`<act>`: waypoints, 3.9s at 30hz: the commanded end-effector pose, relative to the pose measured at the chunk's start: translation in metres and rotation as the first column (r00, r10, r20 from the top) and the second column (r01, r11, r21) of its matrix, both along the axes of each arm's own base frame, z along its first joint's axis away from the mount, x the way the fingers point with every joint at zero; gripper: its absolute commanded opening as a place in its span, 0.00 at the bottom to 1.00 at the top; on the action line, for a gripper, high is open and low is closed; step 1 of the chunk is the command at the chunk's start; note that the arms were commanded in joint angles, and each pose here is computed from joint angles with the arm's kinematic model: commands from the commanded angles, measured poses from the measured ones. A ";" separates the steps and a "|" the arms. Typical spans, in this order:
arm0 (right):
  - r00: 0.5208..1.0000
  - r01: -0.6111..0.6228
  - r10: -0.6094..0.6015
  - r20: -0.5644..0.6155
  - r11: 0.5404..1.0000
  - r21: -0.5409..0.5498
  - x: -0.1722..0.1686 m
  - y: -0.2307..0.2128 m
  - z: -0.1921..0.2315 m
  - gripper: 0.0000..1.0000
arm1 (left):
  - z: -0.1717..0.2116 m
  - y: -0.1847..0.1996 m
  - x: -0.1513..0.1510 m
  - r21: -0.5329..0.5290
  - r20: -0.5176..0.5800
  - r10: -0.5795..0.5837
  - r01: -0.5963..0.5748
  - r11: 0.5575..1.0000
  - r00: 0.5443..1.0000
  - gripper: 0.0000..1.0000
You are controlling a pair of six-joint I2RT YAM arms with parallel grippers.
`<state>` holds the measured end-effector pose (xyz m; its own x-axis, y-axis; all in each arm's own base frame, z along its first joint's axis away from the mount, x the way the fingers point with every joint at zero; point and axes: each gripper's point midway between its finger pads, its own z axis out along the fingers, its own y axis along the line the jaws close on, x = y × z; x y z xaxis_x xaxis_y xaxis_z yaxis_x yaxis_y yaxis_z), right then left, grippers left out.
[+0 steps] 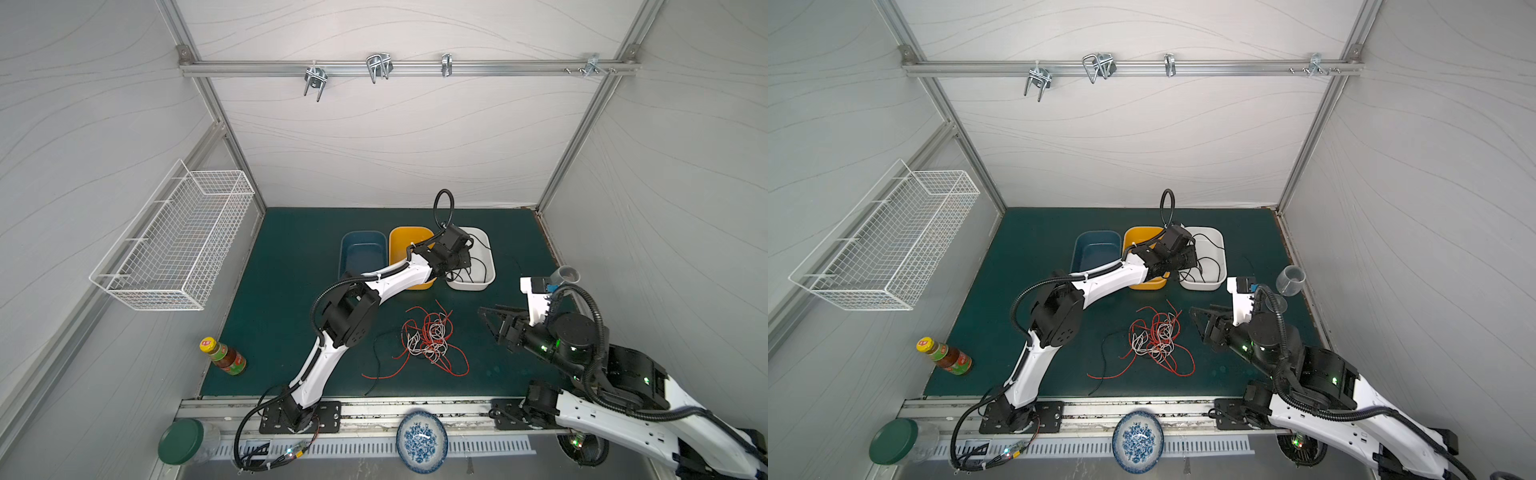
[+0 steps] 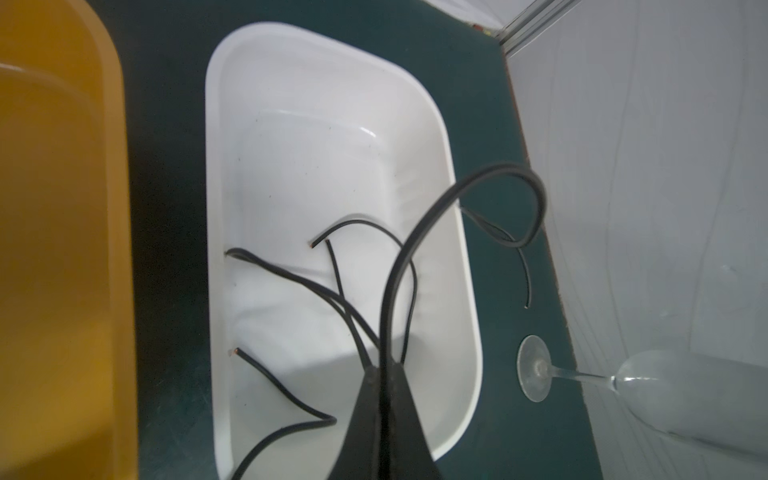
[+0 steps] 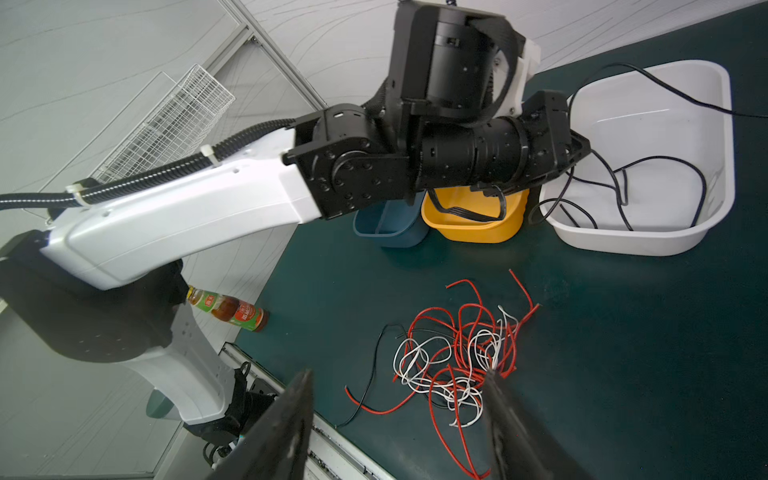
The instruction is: Untangle the cables
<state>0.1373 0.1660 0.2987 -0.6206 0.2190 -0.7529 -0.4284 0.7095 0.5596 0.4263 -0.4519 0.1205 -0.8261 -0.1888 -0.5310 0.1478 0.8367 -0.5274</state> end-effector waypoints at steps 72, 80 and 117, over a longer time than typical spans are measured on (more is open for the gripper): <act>0.468 0.760 -0.715 -0.519 0.626 -0.178 0.285 -0.136 -0.151 0.80 | 0.142 0.295 -0.171 0.279 0.270 -0.040 -0.039 0.959 0.962 0.99; 0.450 0.759 -0.734 -0.509 0.615 -0.216 0.320 -0.147 -0.175 0.78 | 0.137 0.298 -0.171 0.252 0.350 -0.040 -0.053 0.966 0.936 0.99; 0.481 0.728 -0.678 -0.555 0.662 -0.178 0.353 -0.137 -0.233 0.25 | 0.136 0.318 -0.172 0.305 0.393 -0.010 -0.120 0.945 0.920 0.99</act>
<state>0.4927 0.0321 0.0643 -0.5145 0.8055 -0.2941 0.5859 0.5806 0.5654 0.2492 -0.1351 0.2449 -0.5784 0.0198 -0.8155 0.2367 0.9608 -0.1446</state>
